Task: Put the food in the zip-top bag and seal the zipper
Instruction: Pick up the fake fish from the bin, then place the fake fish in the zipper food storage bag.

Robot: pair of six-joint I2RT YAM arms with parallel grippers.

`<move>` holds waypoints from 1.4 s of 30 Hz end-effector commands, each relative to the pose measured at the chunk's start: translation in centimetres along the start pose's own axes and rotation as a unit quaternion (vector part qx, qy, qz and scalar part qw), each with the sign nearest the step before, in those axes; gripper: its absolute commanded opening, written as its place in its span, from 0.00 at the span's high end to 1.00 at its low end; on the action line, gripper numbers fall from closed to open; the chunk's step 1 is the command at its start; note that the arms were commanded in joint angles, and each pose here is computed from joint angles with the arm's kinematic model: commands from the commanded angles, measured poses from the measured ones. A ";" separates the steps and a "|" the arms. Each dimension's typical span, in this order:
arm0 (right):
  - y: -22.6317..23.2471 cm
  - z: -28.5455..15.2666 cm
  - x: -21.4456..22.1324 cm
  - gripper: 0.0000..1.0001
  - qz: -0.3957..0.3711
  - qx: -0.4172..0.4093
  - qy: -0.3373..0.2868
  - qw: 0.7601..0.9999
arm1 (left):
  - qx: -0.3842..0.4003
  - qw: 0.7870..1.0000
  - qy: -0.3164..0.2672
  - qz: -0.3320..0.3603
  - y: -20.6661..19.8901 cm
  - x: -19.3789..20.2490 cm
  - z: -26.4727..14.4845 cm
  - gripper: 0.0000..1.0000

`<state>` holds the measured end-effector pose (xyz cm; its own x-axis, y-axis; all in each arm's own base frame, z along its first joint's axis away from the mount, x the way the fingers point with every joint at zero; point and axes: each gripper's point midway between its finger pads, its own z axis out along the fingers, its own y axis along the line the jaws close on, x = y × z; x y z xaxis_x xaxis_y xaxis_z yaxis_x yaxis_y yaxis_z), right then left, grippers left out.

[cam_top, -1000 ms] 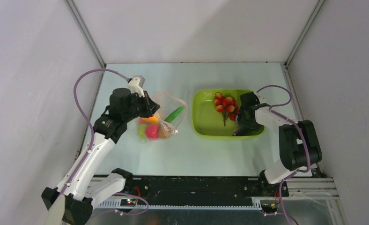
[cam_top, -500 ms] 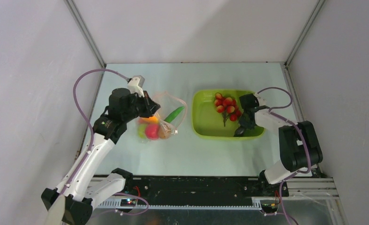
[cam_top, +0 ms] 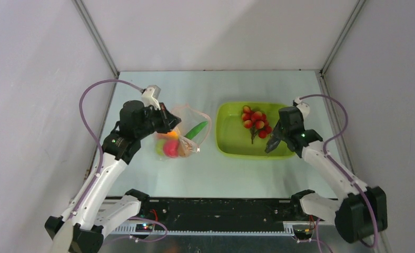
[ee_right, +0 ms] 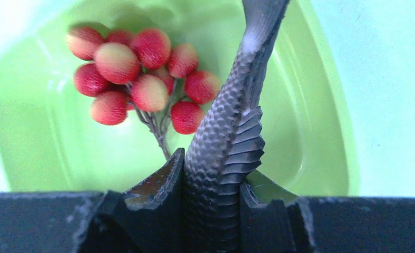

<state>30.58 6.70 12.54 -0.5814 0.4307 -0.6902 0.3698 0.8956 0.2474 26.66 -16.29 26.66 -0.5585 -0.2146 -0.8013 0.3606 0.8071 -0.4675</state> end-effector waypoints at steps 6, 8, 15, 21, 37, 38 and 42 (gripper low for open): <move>4.8 -7.3 -5.5 0.91 -0.012 -0.158 -0.120 0.980 | 0.000 0.999 0.007 -0.044 -0.5 -0.4 0.3 1.00; 7.2 -9.4 -5.9 0.91 -0.035 -0.217 -0.139 0.966 | -0.003 0.998 0.018 -0.053 -0.2 0.0 0.8 1.00; 17.8 -20.5 -5.5 0.93 -0.093 -0.477 -0.202 0.850 | 0.014 0.997 0.038 -0.065 -0.8 0.6 1.3 1.00; 24.7 -25.9 -4.2 0.94 -0.087 -0.566 -0.232 0.786 | 0.018 0.998 0.021 -0.059 -1.1 0.0 0.4 1.00; 36.0 -22.1 -2.4 0.87 -0.050 -0.510 -0.342 0.788 | 0.035 0.998 -0.008 -0.060 -2.1 -0.9 -1.1 1.00; 36.2 -22.2 -2.6 0.87 -0.042 -0.512 -0.350 0.783 | 0.036 0.997 -0.010 -0.061 -2.2 -0.9 -1.2 1.00; 36.3 -20.7 -2.2 0.85 -0.030 -0.476 -0.379 0.793 | 0.042 0.997 -0.020 -0.067 -2.6 -1.1 -1.8 1.00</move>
<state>29.52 42.02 32.58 0.0113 0.3915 -0.9201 -0.6308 0.7168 0.2972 25.42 -17.05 26.75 -0.6285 -0.2953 -0.7196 0.3057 0.7569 -0.5776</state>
